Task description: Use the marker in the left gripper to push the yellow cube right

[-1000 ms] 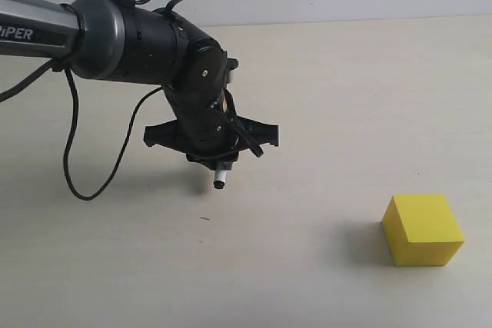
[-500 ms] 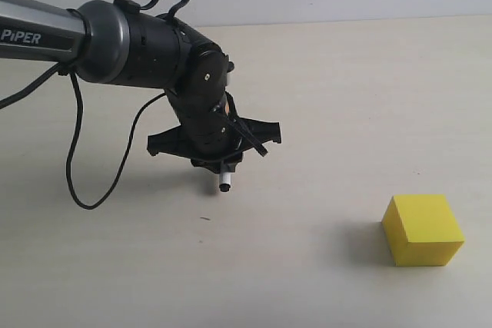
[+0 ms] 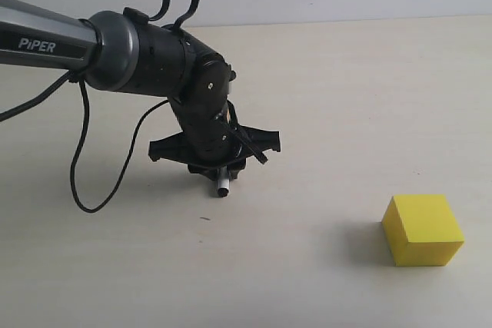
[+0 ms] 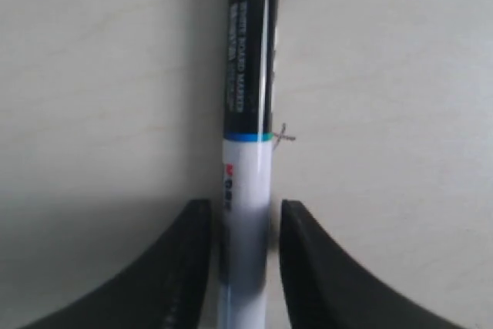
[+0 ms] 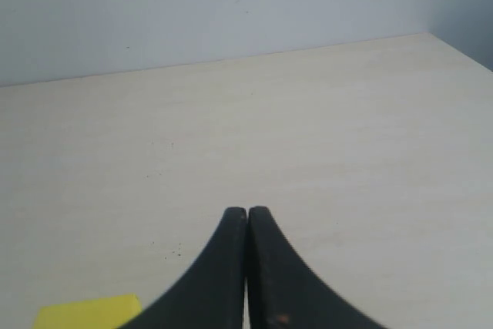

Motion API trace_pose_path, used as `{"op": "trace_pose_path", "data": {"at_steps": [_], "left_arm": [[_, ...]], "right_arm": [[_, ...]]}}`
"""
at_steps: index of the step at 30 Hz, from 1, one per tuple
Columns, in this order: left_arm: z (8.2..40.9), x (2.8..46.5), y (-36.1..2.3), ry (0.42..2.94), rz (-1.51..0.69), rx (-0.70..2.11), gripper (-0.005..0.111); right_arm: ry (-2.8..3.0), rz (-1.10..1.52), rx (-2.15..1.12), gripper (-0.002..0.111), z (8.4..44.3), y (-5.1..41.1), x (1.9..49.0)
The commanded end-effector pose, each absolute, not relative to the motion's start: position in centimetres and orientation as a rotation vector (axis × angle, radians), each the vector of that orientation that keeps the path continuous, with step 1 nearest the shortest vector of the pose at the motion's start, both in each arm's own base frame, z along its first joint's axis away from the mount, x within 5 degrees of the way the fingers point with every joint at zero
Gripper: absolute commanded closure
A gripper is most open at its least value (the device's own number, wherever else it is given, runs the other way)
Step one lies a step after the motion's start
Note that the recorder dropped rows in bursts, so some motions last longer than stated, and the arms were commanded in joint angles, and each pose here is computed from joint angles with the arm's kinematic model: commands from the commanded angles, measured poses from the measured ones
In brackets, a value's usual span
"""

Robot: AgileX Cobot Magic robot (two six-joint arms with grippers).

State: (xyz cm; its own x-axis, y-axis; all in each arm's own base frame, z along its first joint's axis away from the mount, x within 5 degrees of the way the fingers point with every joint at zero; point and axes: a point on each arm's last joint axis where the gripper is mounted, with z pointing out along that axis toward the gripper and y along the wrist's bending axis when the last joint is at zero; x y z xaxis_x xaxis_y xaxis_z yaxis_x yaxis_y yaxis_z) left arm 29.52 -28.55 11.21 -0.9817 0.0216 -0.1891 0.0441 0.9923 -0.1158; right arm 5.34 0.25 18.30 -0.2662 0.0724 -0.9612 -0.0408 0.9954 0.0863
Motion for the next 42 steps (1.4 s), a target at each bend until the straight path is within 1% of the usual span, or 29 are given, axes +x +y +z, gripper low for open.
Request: {"op": "trace_pose_path", "data": {"at_steps": [1,5,7,12,15,18,20,23,24,28,31,32,37,39,42], "left_arm": [[11.3,29.6,-28.7,2.939,-0.190,0.055,0.059],[11.3,29.6,-28.7,2.933,-0.191,0.098,0.046],[11.6,29.6,-28.7,2.927,-0.198,0.100,0.043],[13.6,29.6,-28.7,2.879,-0.230,0.167,0.043],[15.8,29.5,-28.6,2.825,-0.265,0.238,0.045],[18.7,29.3,-28.3,2.751,-0.306,0.323,0.055],[20.5,29.0,-28.1,2.712,-0.327,0.352,0.071],[22.4,28.3,-27.4,2.681,-0.342,0.373,0.102],[22.9,28.0,-27.0,2.670,-0.345,0.388,0.106],[24.3,26.4,-25.6,2.548,-0.405,0.466,0.107],[25.5,24.6,-23.9,2.386,-0.505,0.485,0.107],[25.3,23.8,-23.2,2.343,-0.523,0.502,0.107],[26.4,19.5,-19.2,2.014,-0.629,0.568,0.107],[26.8,17.8,-17.6,1.976,-0.649,0.555,0.107],[26.7,16.0,-15.8,1.998,-0.633,0.561,0.107]], "right_arm": [[1.827,0.102,0.022,0.108,18.2,0.2,5.3],[1.827,0.102,0.022,0.108,18.2,0.2,5.3],[1.827,0.102,0.022,0.108,18.2,0.2,5.3],[1.827,0.102,0.022,0.108,18.2,0.2,5.3],[1.827,0.102,0.022,0.108,18.2,0.2,5.3],[1.829,0.102,0.022,0.108,18.2,0.2,5.3],[1.829,0.102,0.022,0.108,18.2,0.2,5.3],[1.829,0.102,0.022,0.108,18.2,0.2,5.3],[1.829,0.102,0.022,0.108,18.2,0.2,5.3],[1.829,0.102,0.022,0.108,18.2,0.2,5.3],[1.829,0.102,0.022,0.108,18.2,0.2,5.3],[1.829,0.102,0.022,0.108,18.2,0.2,5.3],[1.829,0.102,0.022,0.108,18.2,0.2,5.3],[1.829,0.102,0.022,0.108,18.2,0.2,5.3],[1.829,0.102,0.022,0.108,18.2,0.2,5.3]]}}
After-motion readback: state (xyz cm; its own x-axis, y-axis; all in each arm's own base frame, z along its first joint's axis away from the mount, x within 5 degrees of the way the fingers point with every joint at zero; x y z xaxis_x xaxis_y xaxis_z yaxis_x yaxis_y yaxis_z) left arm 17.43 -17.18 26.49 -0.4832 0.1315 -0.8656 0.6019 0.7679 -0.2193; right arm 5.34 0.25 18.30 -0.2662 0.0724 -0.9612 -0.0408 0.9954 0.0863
